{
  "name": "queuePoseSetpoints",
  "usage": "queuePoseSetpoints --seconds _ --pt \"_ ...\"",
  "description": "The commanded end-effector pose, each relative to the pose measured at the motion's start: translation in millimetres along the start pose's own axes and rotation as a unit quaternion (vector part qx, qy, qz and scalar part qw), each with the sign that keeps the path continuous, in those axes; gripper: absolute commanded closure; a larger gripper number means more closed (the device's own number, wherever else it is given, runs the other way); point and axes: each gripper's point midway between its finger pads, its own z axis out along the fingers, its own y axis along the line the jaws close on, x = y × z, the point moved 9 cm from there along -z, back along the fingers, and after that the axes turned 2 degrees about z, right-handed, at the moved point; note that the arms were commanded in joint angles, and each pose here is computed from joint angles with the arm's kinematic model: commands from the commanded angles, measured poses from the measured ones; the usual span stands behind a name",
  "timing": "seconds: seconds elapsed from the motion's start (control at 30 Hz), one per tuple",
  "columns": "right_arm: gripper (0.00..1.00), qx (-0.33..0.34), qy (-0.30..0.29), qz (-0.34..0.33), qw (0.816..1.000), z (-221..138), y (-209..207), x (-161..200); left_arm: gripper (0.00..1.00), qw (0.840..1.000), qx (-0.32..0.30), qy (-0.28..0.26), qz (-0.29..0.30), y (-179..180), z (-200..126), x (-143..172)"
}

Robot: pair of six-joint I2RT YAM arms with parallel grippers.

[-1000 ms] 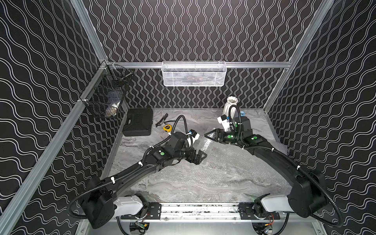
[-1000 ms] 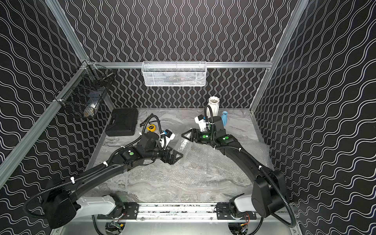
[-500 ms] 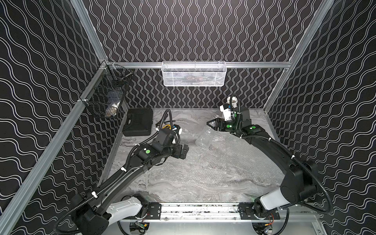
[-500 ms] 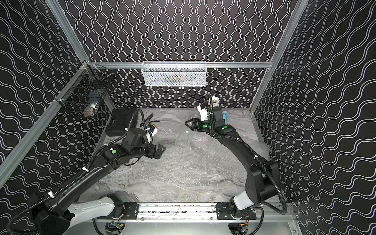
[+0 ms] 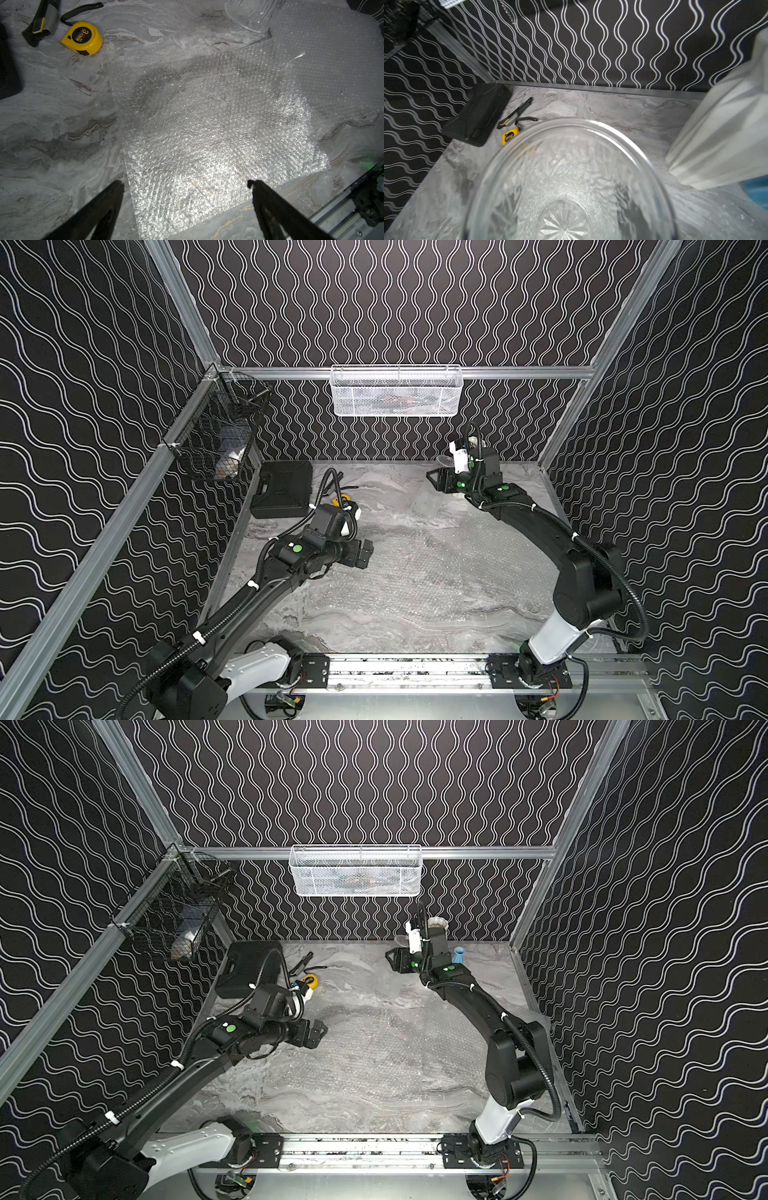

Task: Unwrap the vase from the bubble wrap
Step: Place the vase at the center of the board.

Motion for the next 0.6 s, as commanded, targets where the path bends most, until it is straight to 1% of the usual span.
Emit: queuePoseSetpoints --seconds 0.0,0.33,0.57 --pt "0.46 0.027 -0.076 -0.036 0.996 9 -2 -25 0.00 1.000 -0.002 0.000 0.013 2 -1 1" --pt "0.46 0.108 -0.106 -0.069 0.986 48 -23 -26 0.00 1.000 -0.009 0.008 0.015 4 2 4" --pt "0.46 0.134 -0.115 -0.084 0.981 71 -31 -27 0.00 1.000 -0.006 -0.006 0.015 4 -2 5"
